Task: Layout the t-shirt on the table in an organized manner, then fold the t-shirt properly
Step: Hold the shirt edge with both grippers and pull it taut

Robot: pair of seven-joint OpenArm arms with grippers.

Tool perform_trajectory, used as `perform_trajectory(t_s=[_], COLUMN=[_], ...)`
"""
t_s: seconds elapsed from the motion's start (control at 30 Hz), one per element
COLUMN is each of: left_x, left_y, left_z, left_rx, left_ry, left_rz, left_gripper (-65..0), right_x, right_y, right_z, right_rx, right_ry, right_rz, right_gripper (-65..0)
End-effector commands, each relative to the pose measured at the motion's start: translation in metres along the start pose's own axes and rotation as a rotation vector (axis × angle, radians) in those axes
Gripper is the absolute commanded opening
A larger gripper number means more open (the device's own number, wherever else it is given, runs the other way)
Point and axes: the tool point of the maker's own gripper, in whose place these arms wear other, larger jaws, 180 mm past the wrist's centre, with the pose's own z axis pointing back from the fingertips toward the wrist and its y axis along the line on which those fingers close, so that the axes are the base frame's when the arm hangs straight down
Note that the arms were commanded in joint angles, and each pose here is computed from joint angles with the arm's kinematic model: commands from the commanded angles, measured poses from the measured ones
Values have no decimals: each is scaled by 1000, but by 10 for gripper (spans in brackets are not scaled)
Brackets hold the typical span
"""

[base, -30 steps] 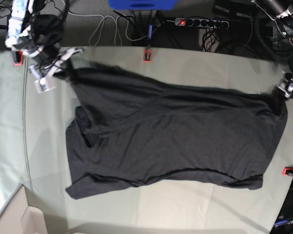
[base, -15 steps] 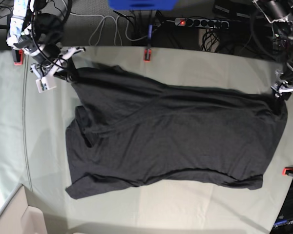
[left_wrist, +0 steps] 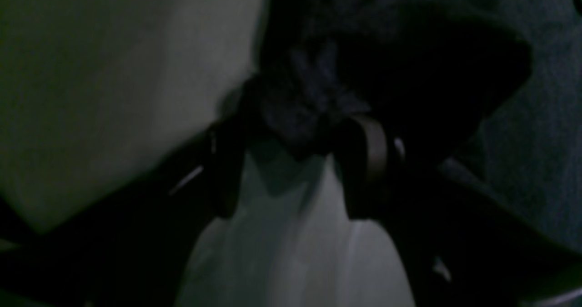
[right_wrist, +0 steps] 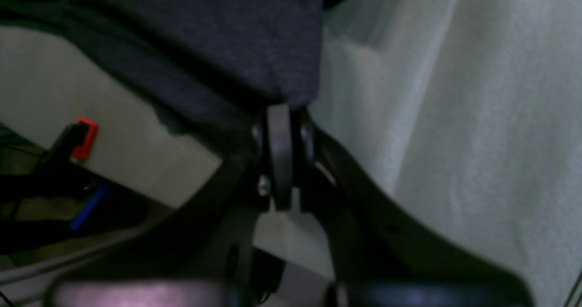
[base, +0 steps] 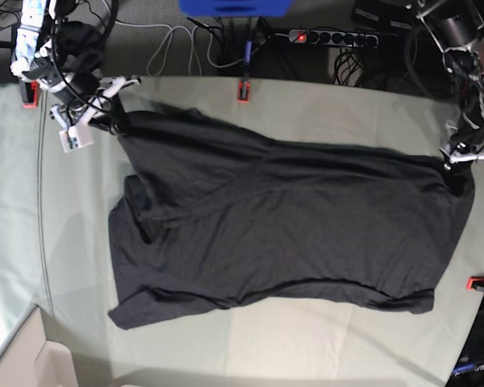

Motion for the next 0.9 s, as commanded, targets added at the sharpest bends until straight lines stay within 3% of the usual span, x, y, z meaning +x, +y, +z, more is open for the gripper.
perform_trajectory(t_s=[0.0,0.37,0.53,0.7,0.87], left_x=[8,8,14,16,15], left_y=[1,2,1,2,3], left_z=[1,2,1,2,2], left_rx=[3,4,1,4,7], left_ry=[-10,-11,-42,-59,-51], left_rz=[-12,-11,-9,-11,-14], left_gripper=[-325,-332,-479,-539,-498], right_x=[10,10,10,10,10], right_y=[-1,-1,-1,-1,-1], right_z=[3,3,2,2,2], right_rx=[4,4,4,4,4], right_ry=[-39,-38,-37,-37,-37], right_rz=[10,11,10,10,10], right_gripper=[-650,-650,-650,-650,-650])
